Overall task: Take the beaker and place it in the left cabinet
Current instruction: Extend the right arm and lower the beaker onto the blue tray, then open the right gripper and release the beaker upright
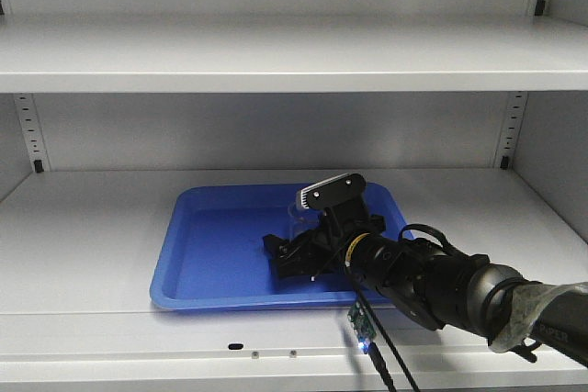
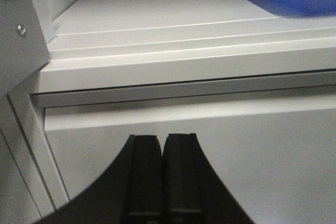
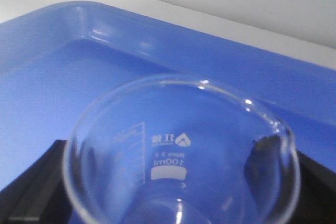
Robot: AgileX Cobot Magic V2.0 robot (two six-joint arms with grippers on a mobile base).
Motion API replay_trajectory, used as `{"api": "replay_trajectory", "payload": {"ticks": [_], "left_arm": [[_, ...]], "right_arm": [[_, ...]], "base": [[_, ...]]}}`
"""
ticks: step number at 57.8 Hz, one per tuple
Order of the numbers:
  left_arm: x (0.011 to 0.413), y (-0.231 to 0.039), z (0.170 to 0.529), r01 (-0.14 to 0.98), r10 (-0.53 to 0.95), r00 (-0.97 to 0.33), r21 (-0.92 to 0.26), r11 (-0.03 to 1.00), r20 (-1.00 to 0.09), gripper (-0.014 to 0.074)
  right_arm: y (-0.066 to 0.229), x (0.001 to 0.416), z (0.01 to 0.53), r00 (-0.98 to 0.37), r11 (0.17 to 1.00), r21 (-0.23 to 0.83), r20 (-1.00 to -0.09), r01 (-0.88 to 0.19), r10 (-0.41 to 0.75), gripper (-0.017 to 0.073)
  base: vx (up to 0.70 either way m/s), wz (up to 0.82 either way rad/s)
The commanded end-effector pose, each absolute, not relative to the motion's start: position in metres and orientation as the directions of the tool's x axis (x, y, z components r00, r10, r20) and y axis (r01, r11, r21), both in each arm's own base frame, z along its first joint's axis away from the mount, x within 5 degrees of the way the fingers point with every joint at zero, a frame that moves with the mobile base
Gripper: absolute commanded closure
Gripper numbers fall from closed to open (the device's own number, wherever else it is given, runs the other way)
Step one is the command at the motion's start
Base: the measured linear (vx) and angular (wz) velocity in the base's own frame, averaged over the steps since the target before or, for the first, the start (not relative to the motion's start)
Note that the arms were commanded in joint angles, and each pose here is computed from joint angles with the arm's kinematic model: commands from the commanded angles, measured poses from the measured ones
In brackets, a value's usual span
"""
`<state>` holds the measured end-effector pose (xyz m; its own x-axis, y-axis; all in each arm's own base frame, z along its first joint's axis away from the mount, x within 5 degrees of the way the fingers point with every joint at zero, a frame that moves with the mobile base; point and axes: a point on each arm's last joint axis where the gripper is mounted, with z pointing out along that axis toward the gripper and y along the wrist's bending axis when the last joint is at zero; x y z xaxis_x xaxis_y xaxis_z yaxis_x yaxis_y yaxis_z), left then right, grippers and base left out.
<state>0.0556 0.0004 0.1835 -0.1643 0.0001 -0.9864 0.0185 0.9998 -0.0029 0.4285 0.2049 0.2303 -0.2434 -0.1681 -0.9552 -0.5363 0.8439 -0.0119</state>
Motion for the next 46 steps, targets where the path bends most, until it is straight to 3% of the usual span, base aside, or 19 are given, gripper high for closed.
{"api": "replay_trajectory", "payload": {"ticks": [1,16,46], "left_arm": [[0.055,-0.001,0.195,0.034,-0.011,-0.062,-0.013,0.999,-0.998,0.059],[0.055,-0.001,0.195,0.034,-0.011,-0.062,-0.013,0.999,-0.998,0.059],[0.055,-0.001,0.195,0.034,-0.011,-0.062,-0.013,0.999,-0.998,0.059]], "right_arm": [[0.206,0.423,0.28,-0.133,0.832,0.037,-0.99,-0.553,-0.044,-0.0142],[0.2,0.398,0.296,-0.092,0.799,0.036,-0.996,-0.6,-0.024,-0.0097],[0.164,0.324,0.327,-0.078,0.813,0.004,-0.996,-0.583,-0.051,-0.0078]], "base": [[0.0,0.0],[0.0,0.0],[0.0,0.0]]}}
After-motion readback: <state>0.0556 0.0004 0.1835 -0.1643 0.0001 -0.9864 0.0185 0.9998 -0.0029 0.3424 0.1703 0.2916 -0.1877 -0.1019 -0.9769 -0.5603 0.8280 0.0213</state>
